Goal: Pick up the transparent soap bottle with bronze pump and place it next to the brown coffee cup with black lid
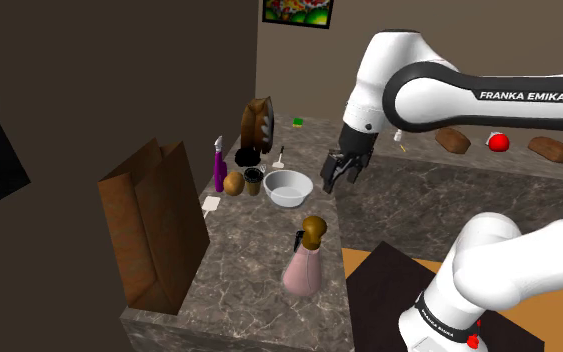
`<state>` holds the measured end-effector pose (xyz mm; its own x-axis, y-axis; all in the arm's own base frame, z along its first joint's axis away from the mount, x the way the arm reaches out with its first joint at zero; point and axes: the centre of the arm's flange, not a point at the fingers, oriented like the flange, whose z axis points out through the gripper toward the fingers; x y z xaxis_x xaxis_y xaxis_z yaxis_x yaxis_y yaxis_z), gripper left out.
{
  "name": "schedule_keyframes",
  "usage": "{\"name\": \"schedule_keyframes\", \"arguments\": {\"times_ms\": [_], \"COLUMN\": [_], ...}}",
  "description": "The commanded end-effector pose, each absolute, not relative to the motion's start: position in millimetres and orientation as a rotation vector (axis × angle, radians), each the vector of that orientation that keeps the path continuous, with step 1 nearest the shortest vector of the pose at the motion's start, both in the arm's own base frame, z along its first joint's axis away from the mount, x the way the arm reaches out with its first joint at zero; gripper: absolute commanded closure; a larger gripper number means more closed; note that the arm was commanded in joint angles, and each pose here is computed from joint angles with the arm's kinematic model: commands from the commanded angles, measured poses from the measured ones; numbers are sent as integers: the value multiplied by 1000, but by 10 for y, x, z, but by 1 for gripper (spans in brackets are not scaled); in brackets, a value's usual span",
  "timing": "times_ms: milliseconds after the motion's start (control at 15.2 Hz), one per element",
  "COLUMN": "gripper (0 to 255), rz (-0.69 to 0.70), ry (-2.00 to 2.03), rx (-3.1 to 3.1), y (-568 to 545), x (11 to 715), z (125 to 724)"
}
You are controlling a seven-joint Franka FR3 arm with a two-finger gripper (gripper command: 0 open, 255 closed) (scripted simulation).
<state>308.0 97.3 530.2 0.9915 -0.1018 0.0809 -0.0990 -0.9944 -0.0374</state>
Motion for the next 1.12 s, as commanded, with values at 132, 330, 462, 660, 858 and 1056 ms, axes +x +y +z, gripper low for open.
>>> {"name": "schedule_keyframes", "arguments": {"times_ms": [132,330,462,660,858,1056], "gripper": [0,0,0,0,0,0], "rz": [-132,-134,-134,-134,-134,-134], "ry": [146,138,138,138,138,138], "rx": [-3065,-3038,-3037,-3037,-3037,-3037], "y": [1387,1708,1718,1732,1750,1750], "x": [3016,2965,2969,2984,3001,3001], "z": [5093,4937,4883,4726,4539,4539]}}
